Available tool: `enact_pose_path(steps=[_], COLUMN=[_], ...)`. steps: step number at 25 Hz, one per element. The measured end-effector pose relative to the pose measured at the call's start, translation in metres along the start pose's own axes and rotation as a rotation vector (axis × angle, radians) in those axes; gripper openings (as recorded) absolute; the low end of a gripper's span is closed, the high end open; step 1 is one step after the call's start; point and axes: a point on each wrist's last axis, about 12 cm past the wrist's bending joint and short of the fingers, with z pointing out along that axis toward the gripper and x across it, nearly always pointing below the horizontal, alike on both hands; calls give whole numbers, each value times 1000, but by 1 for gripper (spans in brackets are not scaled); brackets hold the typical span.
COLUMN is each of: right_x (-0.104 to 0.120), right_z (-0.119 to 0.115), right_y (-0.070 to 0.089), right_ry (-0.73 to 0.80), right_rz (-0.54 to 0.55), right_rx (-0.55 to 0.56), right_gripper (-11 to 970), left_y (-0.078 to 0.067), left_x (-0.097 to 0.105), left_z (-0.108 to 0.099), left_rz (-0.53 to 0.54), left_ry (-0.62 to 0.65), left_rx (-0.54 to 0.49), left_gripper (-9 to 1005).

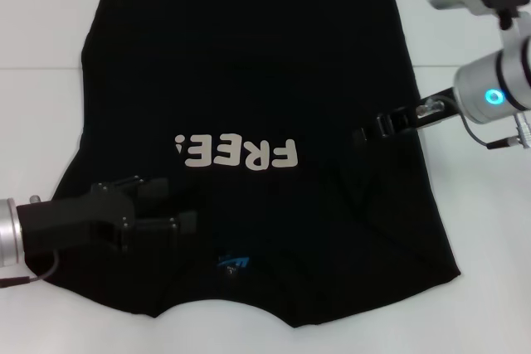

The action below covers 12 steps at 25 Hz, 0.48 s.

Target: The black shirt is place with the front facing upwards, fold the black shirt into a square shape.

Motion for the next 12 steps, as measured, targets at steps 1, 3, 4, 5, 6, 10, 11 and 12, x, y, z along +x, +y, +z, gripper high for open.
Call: enact_pose_path(steps=[1,3,4,5,6,10,11,12], right_x=[4,14,20,26,35,79,90,102], right_z=[-2,-8,-11,-14,-19,-30,-30,-30], right_y=[-4,-14,-20,-25,-32,-43,-43,-44], right_ry=[-20,-74,-104,-134,-180,-310,-331,-354], right_rz=[19,58,72,81,77,-98,-150,-200], right_rx=[-23,-66,-91,-116,-161,-298,-316,-327], right_gripper=[51,124,161,197,277,532,581,629], left_y=[0,0,2,3,6,21,23,27], left_x=[0,-2,-4,-6,-9,-23,-25,-27], left_z=[0,-1,-3,-5,-9,-31,-36,-43], left_rz=[-16,-70,-123,-161,-223,-477,-514,-577], left_ry=[-6,-20,-30,-33,-38,-19,-8,8], left_rx=[0,-4,-9,-14,-21,-64,-76,-99], left_gripper=[951,951,949,946,944,935,933,930])
